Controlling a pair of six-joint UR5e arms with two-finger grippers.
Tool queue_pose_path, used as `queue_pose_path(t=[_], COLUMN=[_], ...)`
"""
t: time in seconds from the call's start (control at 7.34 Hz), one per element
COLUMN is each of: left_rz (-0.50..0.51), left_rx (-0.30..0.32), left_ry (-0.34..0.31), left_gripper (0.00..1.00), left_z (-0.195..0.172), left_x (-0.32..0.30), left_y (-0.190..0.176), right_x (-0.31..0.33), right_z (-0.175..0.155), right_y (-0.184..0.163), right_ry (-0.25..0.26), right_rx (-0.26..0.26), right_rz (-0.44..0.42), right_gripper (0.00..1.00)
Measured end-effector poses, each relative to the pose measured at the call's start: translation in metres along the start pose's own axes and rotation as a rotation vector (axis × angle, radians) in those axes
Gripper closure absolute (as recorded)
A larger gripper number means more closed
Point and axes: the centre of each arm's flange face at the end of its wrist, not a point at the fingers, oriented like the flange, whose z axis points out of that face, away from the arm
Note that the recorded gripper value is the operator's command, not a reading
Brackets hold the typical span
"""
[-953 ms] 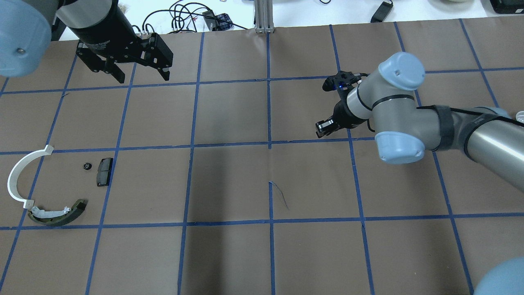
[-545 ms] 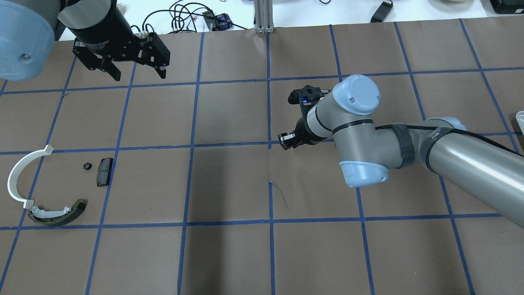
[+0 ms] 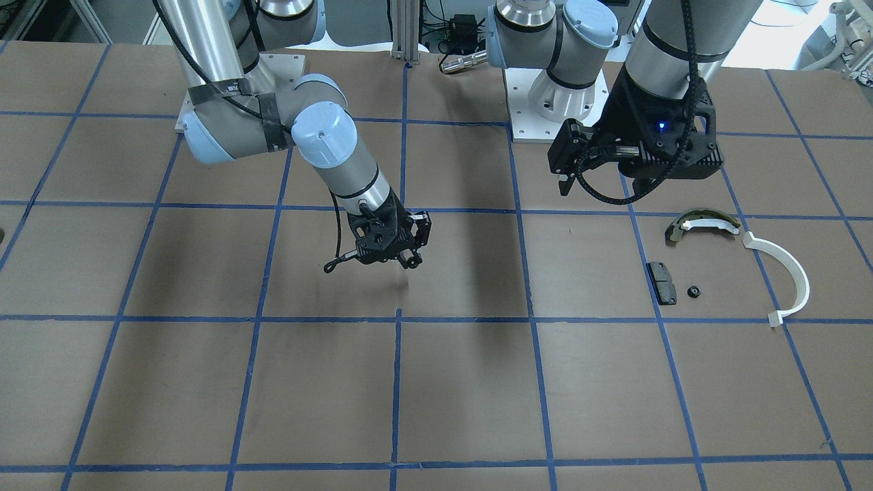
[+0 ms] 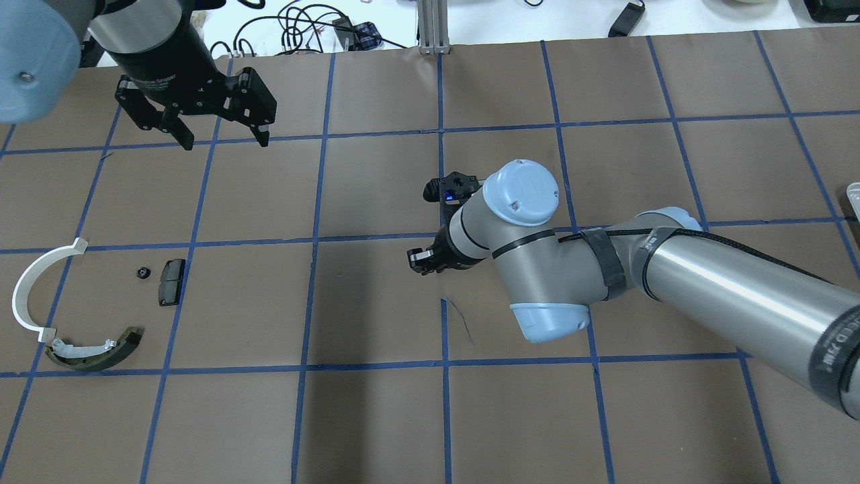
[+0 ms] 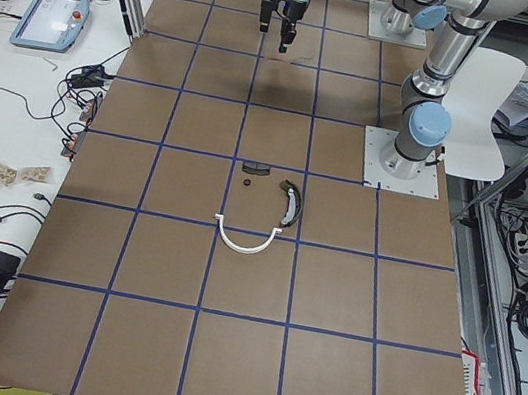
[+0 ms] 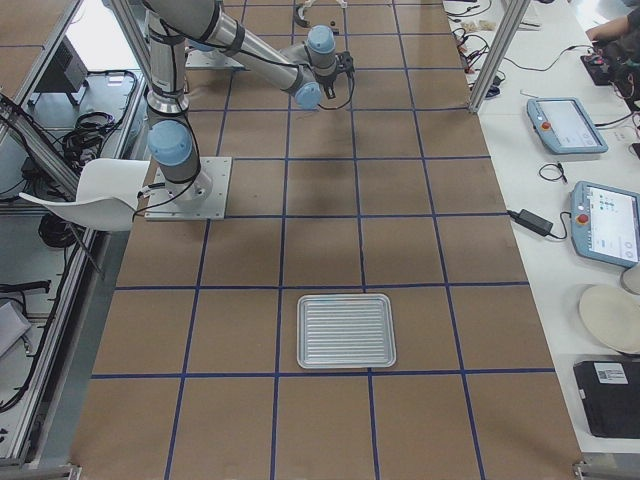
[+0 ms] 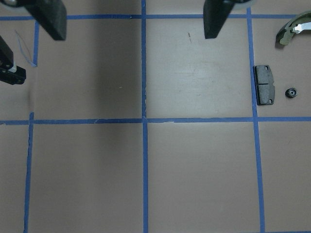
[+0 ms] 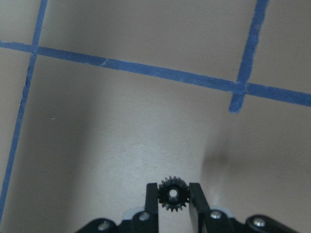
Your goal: Place bearing gear from tray to pile
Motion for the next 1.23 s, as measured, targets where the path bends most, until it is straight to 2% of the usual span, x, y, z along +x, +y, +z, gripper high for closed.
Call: queue_pose_path(t=[0.14,0.27,0.54,0.82,1.09,1.23], left_rz=[0.003,0.006,0.005,0.005,-0.033,-0.056], left_rx=[-0.003,-0.008,-0.036,-0.105,-0.181,-0.181], left_ry=[0.001,0.006,0.018,0.017,-0.004,-0.018], left_gripper=[0.0,0.0,0.0,0.0,0.0,0.0], left_z=[0.001,0.003,0.018,0.053,0.114,0.15], left_x=[0.0,0.0,0.003,0.015,0.068,0.102], left_y=[0.001,0.002,0.0,0.004,0.028,0.037], right_x=[-0.002,-0.002,0.001,0.01,0.051,0.084], right_z=[0.011,0.018,0.016,0.001,-0.039,-0.072], right_y=[0.0,0.0,-0.005,-0.022,-0.058,-0.074], right_ry=[-0.004,-0.006,0.03,0.076,0.126,0.147], right_rx=[0.005,0.01,0.039,0.072,0.058,0.029], right_rz=[-0.003,-0.004,-0.01,0.007,0.104,0.177], right_gripper=[0.19,0.0,0.0,0.0,0.0,0.0])
